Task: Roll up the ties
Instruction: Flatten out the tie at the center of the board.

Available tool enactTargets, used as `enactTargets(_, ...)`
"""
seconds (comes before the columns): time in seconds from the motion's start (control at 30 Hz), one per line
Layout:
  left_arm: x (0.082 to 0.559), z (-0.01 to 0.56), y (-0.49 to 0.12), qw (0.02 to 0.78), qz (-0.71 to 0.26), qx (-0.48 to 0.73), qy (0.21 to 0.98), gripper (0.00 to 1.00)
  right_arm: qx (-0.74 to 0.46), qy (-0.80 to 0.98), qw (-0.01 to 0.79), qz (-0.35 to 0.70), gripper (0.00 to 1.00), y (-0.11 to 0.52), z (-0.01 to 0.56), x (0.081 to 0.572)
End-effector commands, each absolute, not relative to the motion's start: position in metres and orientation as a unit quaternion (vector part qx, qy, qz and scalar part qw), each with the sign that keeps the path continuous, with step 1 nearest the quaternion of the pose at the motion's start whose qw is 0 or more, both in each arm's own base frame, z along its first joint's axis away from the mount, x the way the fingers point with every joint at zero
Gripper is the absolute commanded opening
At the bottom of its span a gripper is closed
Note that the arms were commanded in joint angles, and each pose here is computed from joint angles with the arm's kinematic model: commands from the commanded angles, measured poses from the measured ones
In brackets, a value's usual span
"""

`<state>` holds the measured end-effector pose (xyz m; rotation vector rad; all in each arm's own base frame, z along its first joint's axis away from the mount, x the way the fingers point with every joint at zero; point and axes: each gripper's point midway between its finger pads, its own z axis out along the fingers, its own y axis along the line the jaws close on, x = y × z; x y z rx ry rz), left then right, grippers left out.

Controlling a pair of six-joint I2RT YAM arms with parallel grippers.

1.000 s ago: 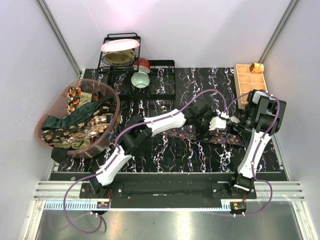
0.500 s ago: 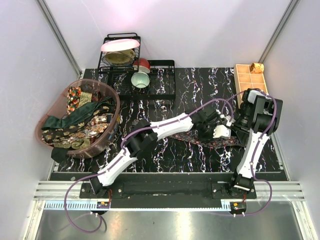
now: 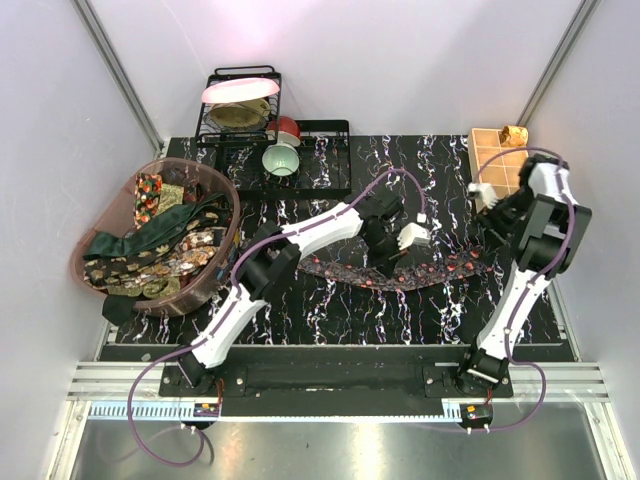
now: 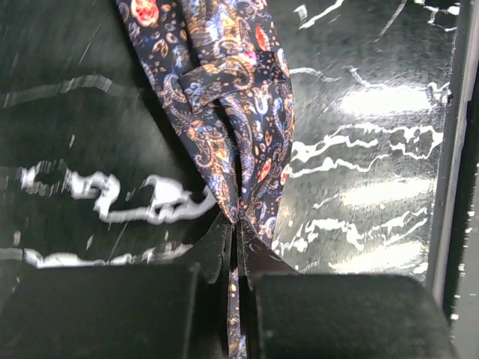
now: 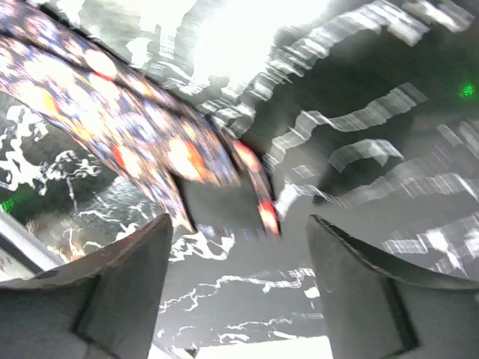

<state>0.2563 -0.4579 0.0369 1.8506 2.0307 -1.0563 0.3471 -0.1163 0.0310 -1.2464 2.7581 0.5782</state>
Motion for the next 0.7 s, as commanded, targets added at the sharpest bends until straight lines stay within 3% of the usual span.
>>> enactTargets(0.0, 0.251, 0.042, -0.462, 0.087, -0.342, 0.599, 0.719, 0.0, -0.298, 0.913, 0.044, 0.276, 0.72, -0.103, 0.083, 0.32)
enactTargets(0.03, 0.253, 0.038, -0.461, 0.086, -0.338, 0.598, 0.722, 0.05, -0.285, 0.915, 0.052, 0.282, 0.7, -0.103, 0.085, 0.321)
enactTargets(0.1, 0.259, 0.033, -0.456, 0.093, -0.316, 0.598, 0.73, 0.28, -0.267, 0.913, 0.068, 0.302, 0.65, -0.094, 0.089, 0.322)
enactTargets(0.2, 0.268, 0.038, -0.453, 0.115, -0.297, 0.604, 0.731, 0.48, -0.23, 0.911, 0.098, 0.328, 0.6, -0.073, 0.097, 0.329)
enactTargets(0.4, 0.304, 0.083, -0.445, 0.208, -0.257, 0.598, 0.73, 0.63, -0.213, 0.916, 0.113, 0.319, 0.51, -0.042, 0.084, 0.344)
enactTargets(0.43, 0.312, 0.103, -0.44, 0.233, -0.252, 0.593, 0.729, 0.73, -0.218, 0.918, 0.111, 0.313, 0.51, -0.04, 0.081, 0.344)
enactTargets(0.67, 0.346, 0.169, -0.374, 0.354, -0.197, 0.57, 0.715, 0.83, -0.248, 0.941, 0.036, 0.227, 0.41, -0.055, 0.021, 0.315)
